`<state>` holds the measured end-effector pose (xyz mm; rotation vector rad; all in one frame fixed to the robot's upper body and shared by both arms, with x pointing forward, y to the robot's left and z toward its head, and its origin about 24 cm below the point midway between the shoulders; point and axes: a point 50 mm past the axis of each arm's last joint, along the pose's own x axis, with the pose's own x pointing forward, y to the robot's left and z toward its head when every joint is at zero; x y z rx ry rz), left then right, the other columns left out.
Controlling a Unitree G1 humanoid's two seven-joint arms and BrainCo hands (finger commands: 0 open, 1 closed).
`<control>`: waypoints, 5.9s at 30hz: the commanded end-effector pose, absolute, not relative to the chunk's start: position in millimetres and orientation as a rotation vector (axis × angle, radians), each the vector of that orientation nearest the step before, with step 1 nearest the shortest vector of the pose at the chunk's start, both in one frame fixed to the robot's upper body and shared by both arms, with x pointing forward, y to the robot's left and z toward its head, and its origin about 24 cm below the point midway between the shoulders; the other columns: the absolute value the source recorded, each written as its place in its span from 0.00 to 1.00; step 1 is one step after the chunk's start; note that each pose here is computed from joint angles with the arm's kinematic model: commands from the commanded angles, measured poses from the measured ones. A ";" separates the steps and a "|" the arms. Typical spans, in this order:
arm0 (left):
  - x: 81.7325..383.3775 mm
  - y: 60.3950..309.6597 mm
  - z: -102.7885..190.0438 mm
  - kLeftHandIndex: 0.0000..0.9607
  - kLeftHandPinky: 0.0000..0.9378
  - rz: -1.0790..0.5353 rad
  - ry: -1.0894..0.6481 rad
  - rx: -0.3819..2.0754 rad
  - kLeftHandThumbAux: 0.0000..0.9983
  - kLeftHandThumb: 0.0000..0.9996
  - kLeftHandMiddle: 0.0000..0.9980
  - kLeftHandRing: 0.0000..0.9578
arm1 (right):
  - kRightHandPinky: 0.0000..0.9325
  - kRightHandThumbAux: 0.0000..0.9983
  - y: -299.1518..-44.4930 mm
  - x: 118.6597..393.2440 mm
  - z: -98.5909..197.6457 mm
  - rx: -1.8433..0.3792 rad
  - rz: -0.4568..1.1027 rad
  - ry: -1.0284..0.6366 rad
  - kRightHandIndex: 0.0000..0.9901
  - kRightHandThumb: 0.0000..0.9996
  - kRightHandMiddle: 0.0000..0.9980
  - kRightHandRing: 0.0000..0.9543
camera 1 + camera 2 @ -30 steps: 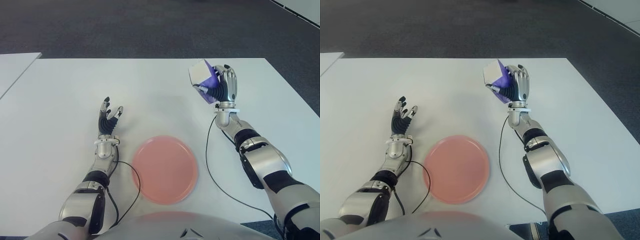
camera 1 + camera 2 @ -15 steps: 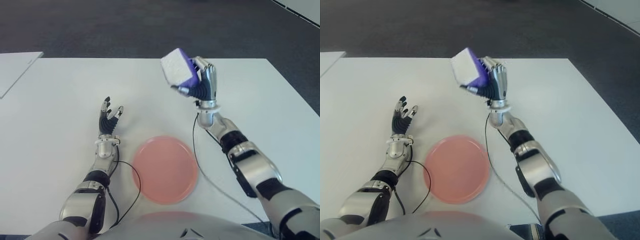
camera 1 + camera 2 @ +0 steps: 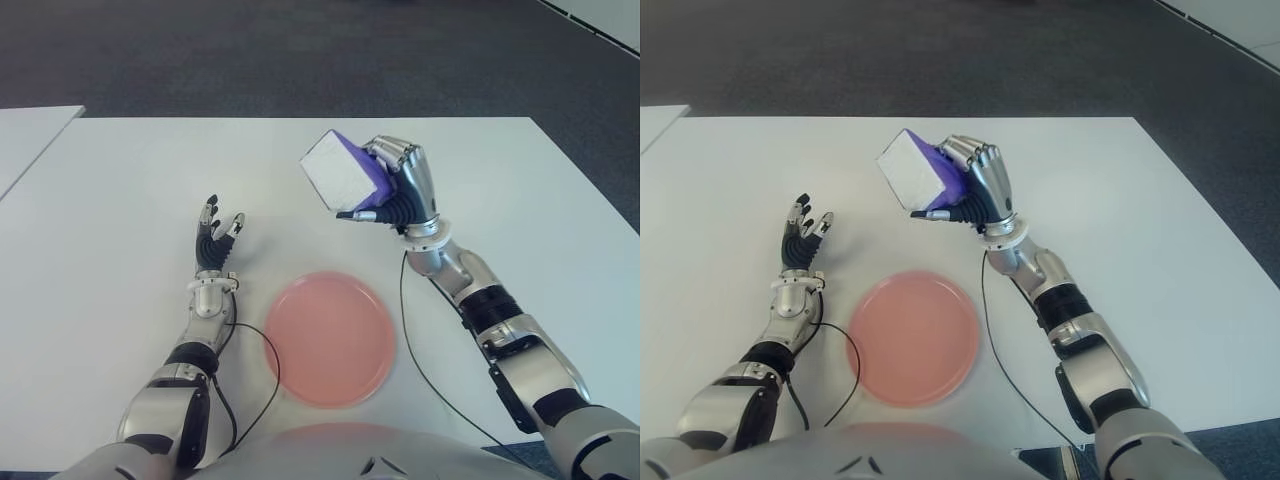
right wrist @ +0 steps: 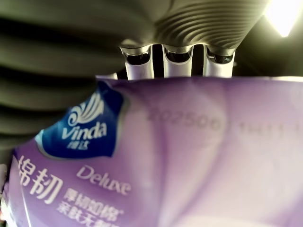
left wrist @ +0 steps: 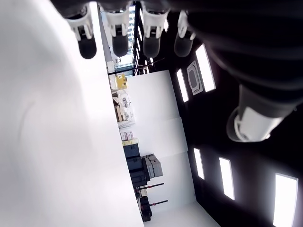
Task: Put the tissue paper into the plate.
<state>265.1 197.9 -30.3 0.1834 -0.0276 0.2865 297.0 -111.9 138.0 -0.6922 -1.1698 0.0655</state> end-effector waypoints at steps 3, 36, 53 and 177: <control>230.7 193.4 -67.1 0.00 0.00 0.279 0.151 0.201 0.53 0.01 0.00 0.00 | 0.93 0.68 -103.8 277.6 151.7 -0.573 0.152 -1.175 0.40 0.85 0.54 0.92; 231.3 190.6 -66.7 0.00 0.00 0.279 0.143 0.214 0.55 0.00 0.00 0.00 | 0.86 0.68 -80.0 233.2 123.4 -0.499 0.685 -1.068 0.40 0.85 0.53 0.88; 231.5 189.4 -66.0 0.00 0.00 0.269 0.134 0.217 0.52 0.00 0.00 0.00 | 0.86 0.68 -71.5 232.0 87.6 -0.793 0.952 -0.887 0.40 0.86 0.54 0.86; 233.0 196.4 -63.2 0.00 0.00 0.293 0.124 0.184 0.56 0.04 0.00 0.00 | 0.00 0.34 -123.0 245.0 73.3 -1.183 1.764 -0.015 0.00 0.00 0.00 0.00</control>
